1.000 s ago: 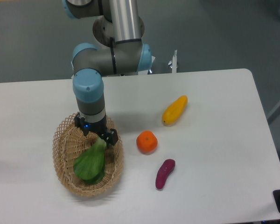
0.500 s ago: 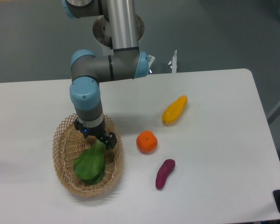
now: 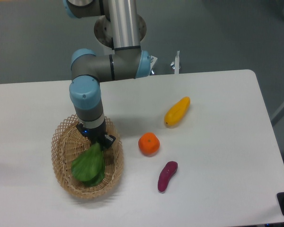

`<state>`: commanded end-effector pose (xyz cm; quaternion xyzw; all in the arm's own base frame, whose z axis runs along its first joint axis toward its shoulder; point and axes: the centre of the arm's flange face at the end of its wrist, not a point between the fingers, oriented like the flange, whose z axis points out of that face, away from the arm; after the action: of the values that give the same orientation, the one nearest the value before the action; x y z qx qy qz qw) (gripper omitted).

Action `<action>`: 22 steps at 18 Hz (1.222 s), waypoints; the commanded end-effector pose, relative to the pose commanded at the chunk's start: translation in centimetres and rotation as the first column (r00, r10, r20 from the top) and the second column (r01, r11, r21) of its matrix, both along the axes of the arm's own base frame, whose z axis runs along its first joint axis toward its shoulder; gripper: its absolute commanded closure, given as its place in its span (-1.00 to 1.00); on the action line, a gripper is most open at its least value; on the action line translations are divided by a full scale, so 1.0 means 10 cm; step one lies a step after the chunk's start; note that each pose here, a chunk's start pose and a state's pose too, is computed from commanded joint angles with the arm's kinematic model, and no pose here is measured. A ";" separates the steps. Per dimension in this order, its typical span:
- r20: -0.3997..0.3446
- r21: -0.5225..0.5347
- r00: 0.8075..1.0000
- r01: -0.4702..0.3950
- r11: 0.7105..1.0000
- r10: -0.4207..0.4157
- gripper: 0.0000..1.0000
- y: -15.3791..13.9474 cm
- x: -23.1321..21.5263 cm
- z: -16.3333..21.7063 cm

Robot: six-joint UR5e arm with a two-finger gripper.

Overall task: Pick up the green vegetable from the basket
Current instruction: 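Lift the bok choy out of the basket and carry it sideways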

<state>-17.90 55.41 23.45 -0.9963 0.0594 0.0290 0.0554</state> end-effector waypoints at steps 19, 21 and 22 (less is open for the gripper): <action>-0.125 0.176 0.992 0.003 0.984 0.019 0.32 -0.54 -1.34 1.33; -0.126 0.146 0.992 0.017 0.989 0.001 0.32 -0.78 -1.58 1.38; -0.128 0.134 0.992 0.025 0.991 -0.008 0.32 -0.89 -1.69 1.42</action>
<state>-34.80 46.46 37.60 -0.9858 0.0690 0.0960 0.1194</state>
